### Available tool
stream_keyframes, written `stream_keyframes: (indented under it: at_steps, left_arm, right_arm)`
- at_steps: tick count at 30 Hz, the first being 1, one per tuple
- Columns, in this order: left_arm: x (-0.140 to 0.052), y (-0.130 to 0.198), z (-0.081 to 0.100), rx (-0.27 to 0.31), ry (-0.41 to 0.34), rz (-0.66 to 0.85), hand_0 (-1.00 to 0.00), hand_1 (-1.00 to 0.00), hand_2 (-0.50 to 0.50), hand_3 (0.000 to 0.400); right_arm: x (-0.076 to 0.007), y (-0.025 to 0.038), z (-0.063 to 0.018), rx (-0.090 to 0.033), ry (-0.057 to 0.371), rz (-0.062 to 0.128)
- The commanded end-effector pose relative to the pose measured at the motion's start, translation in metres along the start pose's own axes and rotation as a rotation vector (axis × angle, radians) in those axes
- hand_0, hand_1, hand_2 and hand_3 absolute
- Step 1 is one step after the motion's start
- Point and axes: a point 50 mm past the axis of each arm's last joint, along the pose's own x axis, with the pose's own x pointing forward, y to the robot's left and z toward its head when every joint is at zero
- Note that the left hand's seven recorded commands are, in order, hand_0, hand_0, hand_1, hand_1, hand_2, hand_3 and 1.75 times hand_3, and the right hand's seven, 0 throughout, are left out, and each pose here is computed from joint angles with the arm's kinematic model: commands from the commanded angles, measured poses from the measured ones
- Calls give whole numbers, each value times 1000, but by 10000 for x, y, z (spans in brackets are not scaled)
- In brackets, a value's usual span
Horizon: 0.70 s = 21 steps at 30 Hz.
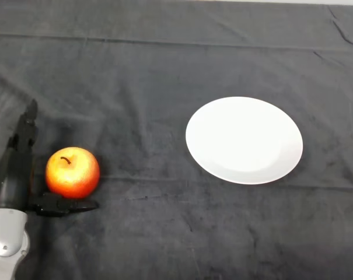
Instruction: Move the apple to the plate
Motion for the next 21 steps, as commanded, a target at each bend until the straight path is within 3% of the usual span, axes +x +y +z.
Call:
stream_keyframes:
  at_steps: [1, 2, 3, 4, 5, 13, 21]
  left_arm:
    - [64, -48, 8, 38, 10, -38, -1000, -110, -445, 400]
    - [65, -51, 11, 40, 10, -40, -1000, -282, -359, 400]
    - [65, -55, 15, 42, 9, -42, -1000, -580, -210, 400]
    - [64, -57, 18, 43, 8, -44, -1000, -749, -125, 400]
    - [63, -61, 22, 45, 6, -47, -1000, -1000, 0, 400]
    - [91, -69, 80, 58, -9, -56, -1000, -1000, 0, 400]
    - [182, -126, 331, 69, -59, -50, -1000, -1000, 0, 400]
  right_arm:
    - [50, 82, 45, -1, -11, 14]
    - [50, 82, 45, -1, -11, 14]
    - [50, 82, 45, -1, -11, 14]
    - [50, 82, 45, -1, -11, 14]
    - [50, 82, 45, -1, -11, 14]
    - [50, 82, 45, -1, -11, 14]
    - [50, 82, 45, -1, -11, 14]
